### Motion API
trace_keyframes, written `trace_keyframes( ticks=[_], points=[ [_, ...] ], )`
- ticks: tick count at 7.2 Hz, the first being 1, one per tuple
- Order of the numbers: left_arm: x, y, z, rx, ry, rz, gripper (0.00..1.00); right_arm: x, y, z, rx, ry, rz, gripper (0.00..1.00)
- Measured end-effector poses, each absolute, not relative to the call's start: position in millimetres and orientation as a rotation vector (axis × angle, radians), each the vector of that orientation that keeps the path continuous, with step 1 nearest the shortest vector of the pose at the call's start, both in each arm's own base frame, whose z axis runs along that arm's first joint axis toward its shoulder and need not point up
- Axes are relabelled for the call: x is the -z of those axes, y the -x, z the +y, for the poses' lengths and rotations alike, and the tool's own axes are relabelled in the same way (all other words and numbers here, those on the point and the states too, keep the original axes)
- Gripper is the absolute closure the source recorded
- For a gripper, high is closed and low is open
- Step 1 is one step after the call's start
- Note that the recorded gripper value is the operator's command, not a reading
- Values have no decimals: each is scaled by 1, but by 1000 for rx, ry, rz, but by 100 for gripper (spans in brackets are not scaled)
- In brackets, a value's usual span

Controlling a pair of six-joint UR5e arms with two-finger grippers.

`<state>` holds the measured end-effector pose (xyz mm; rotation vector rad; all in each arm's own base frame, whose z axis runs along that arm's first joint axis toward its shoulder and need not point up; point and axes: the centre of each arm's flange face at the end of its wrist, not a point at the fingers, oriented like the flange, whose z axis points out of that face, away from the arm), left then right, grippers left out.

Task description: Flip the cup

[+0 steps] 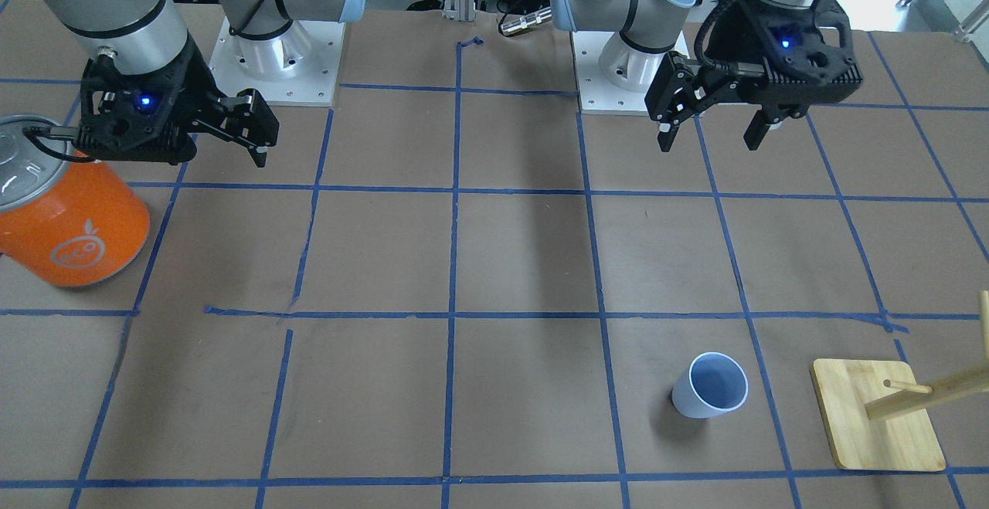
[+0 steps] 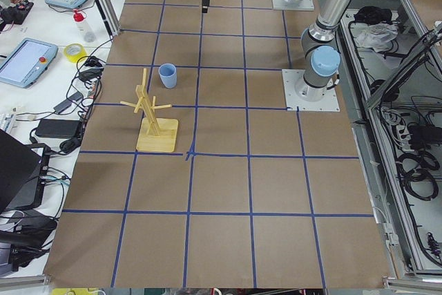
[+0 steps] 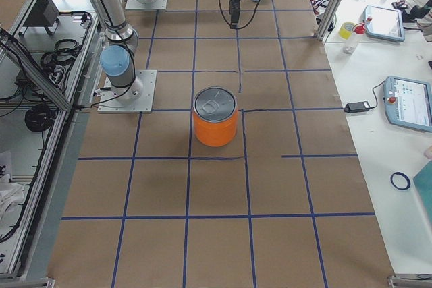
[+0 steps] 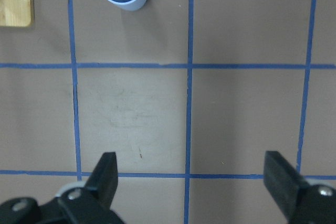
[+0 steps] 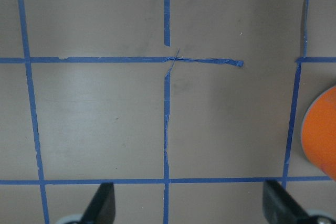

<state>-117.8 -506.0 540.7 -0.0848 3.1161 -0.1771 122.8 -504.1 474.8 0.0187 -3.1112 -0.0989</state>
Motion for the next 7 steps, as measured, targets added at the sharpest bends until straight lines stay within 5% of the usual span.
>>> trace_keyframes(
  ticks=[7],
  points=[
    [-532, 124, -499, 201, -3, 3113, 0, -474, -123, -504, 106, -23, -3110, 0]
  ],
)
